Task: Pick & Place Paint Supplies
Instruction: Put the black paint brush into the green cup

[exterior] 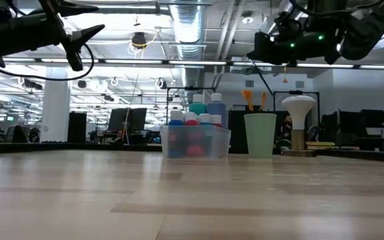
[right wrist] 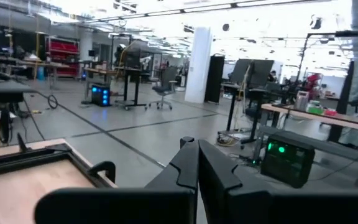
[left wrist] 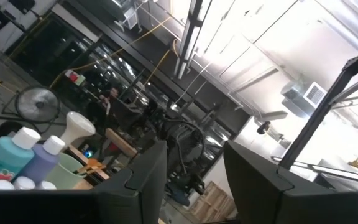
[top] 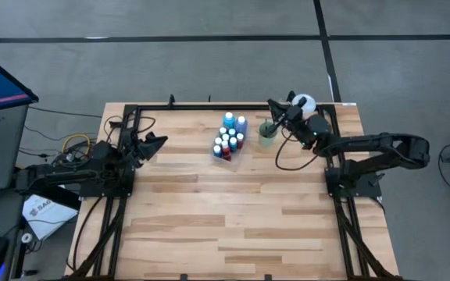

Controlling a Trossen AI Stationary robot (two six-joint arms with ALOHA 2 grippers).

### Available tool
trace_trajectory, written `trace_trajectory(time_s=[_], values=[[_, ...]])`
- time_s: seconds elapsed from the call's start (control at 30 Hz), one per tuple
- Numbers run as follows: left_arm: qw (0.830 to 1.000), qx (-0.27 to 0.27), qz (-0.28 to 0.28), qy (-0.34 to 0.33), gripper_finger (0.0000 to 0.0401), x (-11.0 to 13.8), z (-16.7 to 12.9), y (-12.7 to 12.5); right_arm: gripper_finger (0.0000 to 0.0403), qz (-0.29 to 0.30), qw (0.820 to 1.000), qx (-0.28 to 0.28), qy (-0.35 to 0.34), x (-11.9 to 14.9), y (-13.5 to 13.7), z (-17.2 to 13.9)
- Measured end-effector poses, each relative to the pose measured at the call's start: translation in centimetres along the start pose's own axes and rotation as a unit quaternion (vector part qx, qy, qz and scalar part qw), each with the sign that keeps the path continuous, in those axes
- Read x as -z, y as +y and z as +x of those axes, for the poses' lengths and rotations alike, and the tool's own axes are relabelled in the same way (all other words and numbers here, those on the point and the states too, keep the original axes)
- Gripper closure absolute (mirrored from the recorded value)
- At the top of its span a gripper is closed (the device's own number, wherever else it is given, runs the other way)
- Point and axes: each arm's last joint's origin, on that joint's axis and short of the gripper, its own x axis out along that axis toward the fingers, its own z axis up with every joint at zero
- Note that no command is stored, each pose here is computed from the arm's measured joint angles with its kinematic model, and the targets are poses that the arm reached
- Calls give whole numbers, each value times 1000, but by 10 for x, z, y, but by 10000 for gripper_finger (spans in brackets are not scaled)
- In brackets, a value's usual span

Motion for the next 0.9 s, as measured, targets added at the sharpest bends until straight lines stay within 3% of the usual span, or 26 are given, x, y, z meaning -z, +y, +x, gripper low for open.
trace_trajectory(time_s=[0.3,0.53,0.9], values=[[1000,-9,18,-7,247,0,0,1,403,-17,999,-27,19,16,-7,11],[1000,-9,18,-7,247,0,0,1,403,-4,998,-42,-40,34,0,24],[1000,-9,19,-7,247,0,0,1,403,7,998,-56,-9,64,11,29]])
